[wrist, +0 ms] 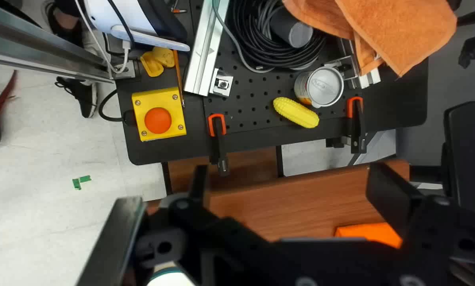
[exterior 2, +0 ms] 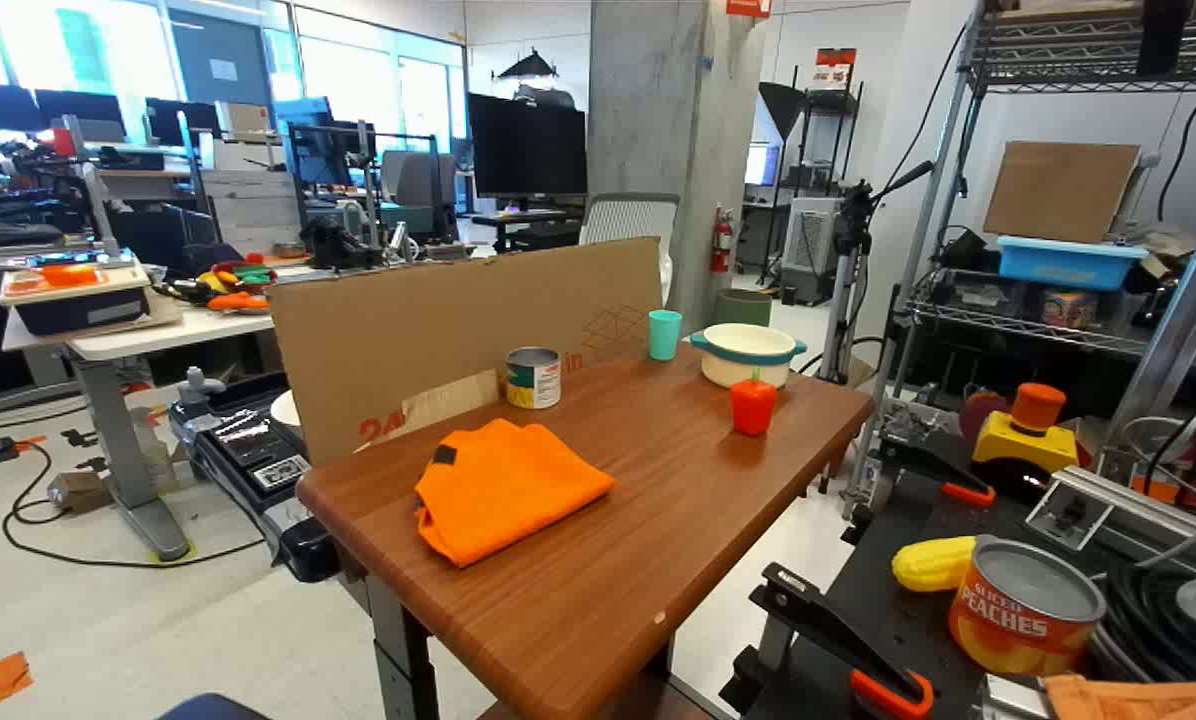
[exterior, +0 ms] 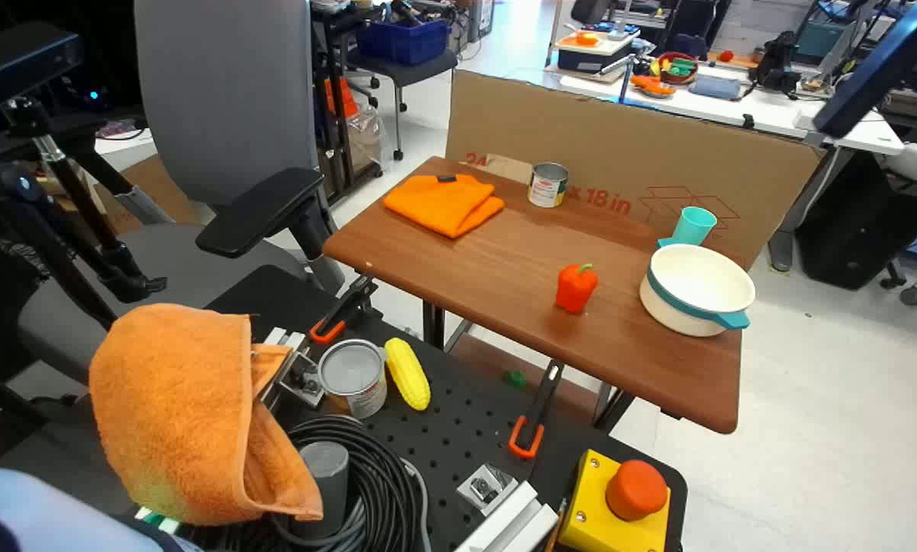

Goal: Put the green cup in the bowl

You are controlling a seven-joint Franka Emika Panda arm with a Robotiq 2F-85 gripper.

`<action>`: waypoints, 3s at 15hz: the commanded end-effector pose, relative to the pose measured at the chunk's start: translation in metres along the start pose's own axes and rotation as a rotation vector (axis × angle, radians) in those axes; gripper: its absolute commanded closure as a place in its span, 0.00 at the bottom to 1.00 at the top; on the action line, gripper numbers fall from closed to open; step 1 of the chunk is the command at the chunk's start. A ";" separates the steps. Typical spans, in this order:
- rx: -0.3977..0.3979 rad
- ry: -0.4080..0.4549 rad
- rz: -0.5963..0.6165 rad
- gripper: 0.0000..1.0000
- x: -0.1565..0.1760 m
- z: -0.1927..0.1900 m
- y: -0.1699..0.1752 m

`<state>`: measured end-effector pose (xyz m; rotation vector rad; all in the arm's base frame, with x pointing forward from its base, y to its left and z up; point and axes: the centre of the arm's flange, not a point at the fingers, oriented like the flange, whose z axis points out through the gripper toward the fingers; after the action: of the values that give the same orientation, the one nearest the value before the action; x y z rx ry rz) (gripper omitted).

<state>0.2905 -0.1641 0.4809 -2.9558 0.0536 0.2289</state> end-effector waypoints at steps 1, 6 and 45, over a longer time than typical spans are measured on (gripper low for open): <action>0.000 0.000 0.000 0.00 0.000 0.000 0.000; 0.000 0.000 0.000 0.00 0.000 0.000 0.000; -0.221 0.279 0.104 0.00 0.432 0.113 0.058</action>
<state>0.6660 -0.2020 0.3175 -3.1523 0.2899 -0.1943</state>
